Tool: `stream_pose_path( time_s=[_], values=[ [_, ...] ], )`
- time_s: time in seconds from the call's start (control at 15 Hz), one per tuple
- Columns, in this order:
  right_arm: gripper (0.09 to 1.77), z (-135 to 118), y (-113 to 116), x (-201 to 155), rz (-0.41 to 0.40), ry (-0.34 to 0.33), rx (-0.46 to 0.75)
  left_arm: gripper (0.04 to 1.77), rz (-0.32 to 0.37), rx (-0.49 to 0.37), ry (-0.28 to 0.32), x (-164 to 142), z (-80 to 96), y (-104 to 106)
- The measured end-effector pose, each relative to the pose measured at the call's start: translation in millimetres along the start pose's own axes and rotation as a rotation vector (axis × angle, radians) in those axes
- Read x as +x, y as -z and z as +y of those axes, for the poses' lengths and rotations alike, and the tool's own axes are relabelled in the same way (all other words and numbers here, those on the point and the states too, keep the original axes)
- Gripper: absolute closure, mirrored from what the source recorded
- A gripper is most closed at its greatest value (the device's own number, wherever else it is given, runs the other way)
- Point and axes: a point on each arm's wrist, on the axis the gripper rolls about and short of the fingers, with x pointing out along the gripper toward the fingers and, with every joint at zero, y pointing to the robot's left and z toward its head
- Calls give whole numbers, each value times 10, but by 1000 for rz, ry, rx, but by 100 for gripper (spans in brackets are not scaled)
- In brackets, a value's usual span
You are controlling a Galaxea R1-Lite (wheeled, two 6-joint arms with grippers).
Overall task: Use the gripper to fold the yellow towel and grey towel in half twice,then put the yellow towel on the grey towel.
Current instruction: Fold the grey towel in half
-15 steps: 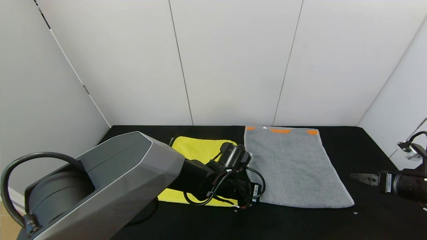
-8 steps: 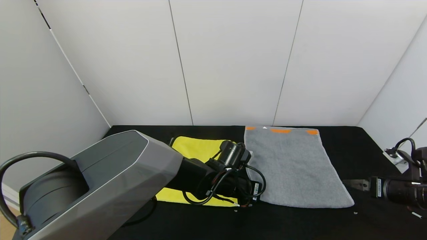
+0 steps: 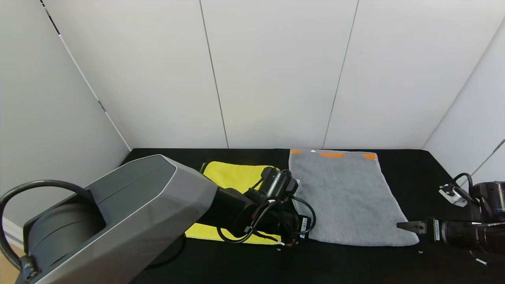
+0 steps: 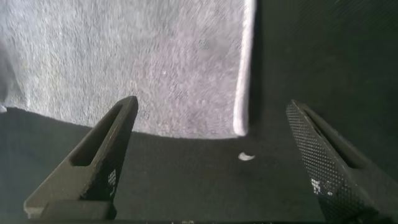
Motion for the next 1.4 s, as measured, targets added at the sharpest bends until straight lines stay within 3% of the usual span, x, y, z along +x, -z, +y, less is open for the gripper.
stream_pose_path(
  time_s=[0.8, 1.0, 1.27, 1.33, 1.4],
  values=[
    [20, 104, 56, 167, 56, -32, -1, 168, 1, -5, -2, 7, 4, 5],
    [70, 102, 57, 174, 57, -32, 0, 168, 2, -5, -2, 7, 4, 5],
    [118, 102, 56, 175, 56, -32, -2, 168, 2, -5, -2, 9, 5, 6],
    [175, 102, 57, 175, 56, -31, 0, 168, 2, -5, -3, 10, 6, 7],
    [172, 101, 60, 176, 58, -31, 0, 168, 3, -6, -3, 13, 9, 9]
  ],
)
